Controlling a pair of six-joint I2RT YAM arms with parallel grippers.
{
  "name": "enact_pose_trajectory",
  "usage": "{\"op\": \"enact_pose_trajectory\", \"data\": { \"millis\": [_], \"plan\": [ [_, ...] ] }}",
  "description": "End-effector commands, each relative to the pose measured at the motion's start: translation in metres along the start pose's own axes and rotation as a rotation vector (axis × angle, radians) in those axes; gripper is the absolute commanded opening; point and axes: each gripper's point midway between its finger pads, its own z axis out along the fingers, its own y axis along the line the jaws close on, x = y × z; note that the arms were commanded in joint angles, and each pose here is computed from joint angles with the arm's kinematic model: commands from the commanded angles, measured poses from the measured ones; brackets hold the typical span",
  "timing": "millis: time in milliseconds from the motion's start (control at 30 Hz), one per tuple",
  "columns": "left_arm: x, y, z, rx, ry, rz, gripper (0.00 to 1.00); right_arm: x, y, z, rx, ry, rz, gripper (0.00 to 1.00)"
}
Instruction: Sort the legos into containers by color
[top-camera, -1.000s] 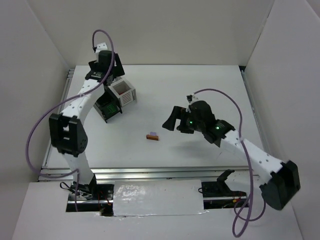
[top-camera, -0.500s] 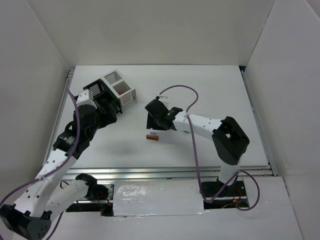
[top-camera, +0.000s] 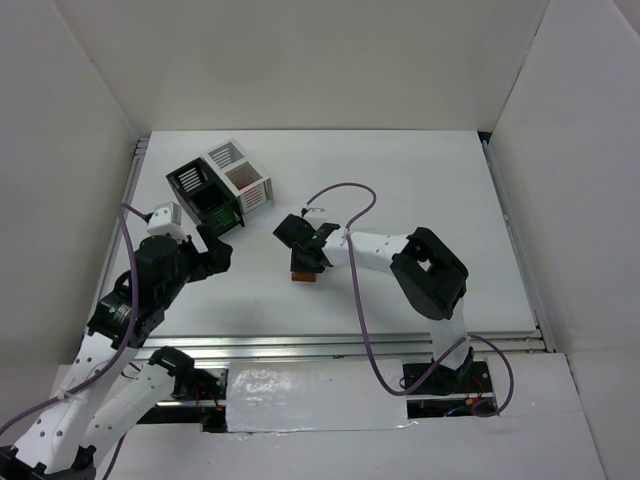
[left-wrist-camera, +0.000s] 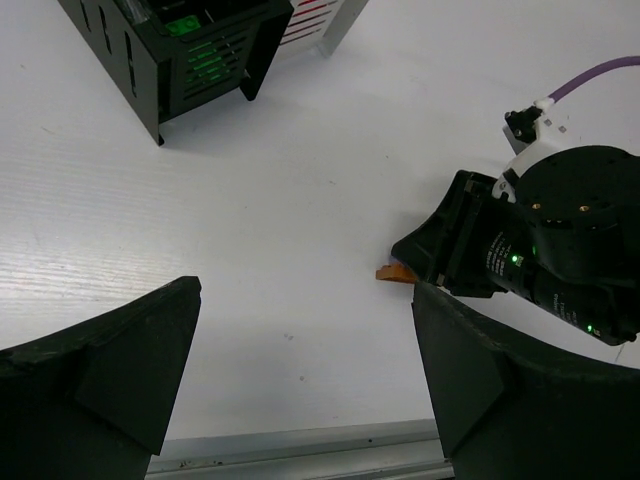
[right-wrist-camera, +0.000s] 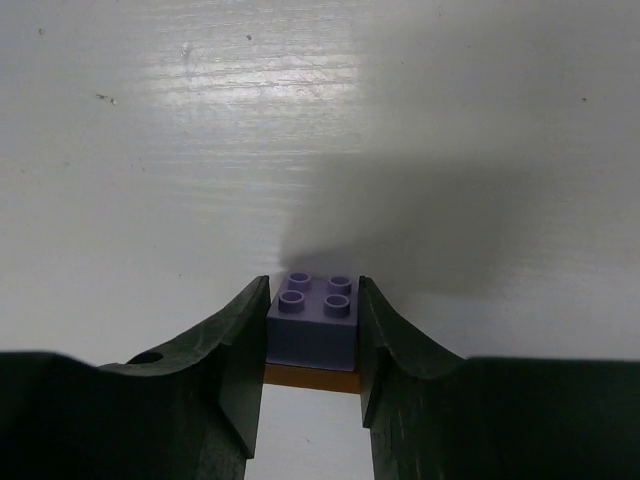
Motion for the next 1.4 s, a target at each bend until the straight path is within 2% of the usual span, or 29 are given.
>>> {"op": "enact_pose_trajectory", "data": {
  "millis": [0, 67, 133, 167, 233, 400, 433, 500, 533, 600, 633, 700, 767, 867, 1033, 1367],
  "plan": [
    [0.006, -0.008, 0.006, 0.039, 0.028, 0.011, 1.0, -0.006, -0.004, -0.002, 0.037, -0.042, 0.027, 0.35],
    [0.009, -0.01, 0.008, 0.046, 0.036, 0.01, 1.0, -0.005, -0.006, -0.004, 0.037, -0.041, 0.031, 0.32],
    [0.01, -0.009, 0.009, 0.047, 0.037, 0.007, 1.0, -0.005, -0.006, -0.006, 0.03, -0.044, 0.04, 0.2],
    [0.011, -0.01, 0.009, 0.051, 0.04, 0.004, 1.0, -0.008, -0.003, -0.01, 0.016, -0.051, 0.048, 0.17],
    [0.015, -0.012, 0.011, 0.066, 0.048, 0.0, 0.99, -0.008, 0.0, -0.013, -0.014, -0.049, 0.063, 0.01],
    [0.04, -0.029, 0.017, 0.194, 0.118, 0.004, 1.0, -0.036, 0.008, -0.055, -0.145, -0.16, 0.15, 0.0],
    [0.036, -0.04, 0.019, 0.251, 0.093, -0.002, 1.0, -0.04, 0.008, -0.065, -0.171, -0.189, 0.178, 0.0],
    [0.057, -0.059, 0.016, 0.402, 0.146, -0.012, 1.0, -0.052, 0.002, -0.093, -0.25, -0.259, 0.25, 0.0],
    [0.045, -0.077, 0.014, 0.507, 0.084, -0.02, 0.99, -0.056, -0.003, -0.103, -0.262, -0.291, 0.301, 0.0],
    [0.058, -0.095, 0.005, 0.655, 0.104, -0.064, 1.0, -0.062, -0.013, -0.128, -0.311, -0.35, 0.369, 0.0],
    [0.039, -0.111, -0.003, 0.755, 0.012, -0.07, 0.99, -0.065, -0.013, -0.148, -0.351, -0.374, 0.42, 0.0],
    [0.043, -0.123, -0.012, 0.866, 0.008, -0.112, 1.0, -0.066, -0.028, -0.158, -0.317, -0.43, 0.489, 0.0],
    [0.024, -0.137, -0.025, 0.97, -0.088, -0.126, 0.99, -0.067, -0.033, -0.177, -0.334, -0.472, 0.535, 0.0],
    [0.017, -0.148, -0.027, 1.018, -0.128, -0.125, 1.0, -0.065, -0.036, -0.197, -0.355, -0.514, 0.593, 0.0],
    [0.015, -0.173, -0.029, 1.107, -0.114, -0.113, 0.99, -0.06, -0.041, -0.214, -0.313, -0.569, 0.655, 0.0],
    [0.026, -0.193, -0.017, 1.062, -0.081, -0.066, 0.99, -0.058, -0.034, -0.233, -0.343, -0.591, 0.701, 0.0]
  ]
}}
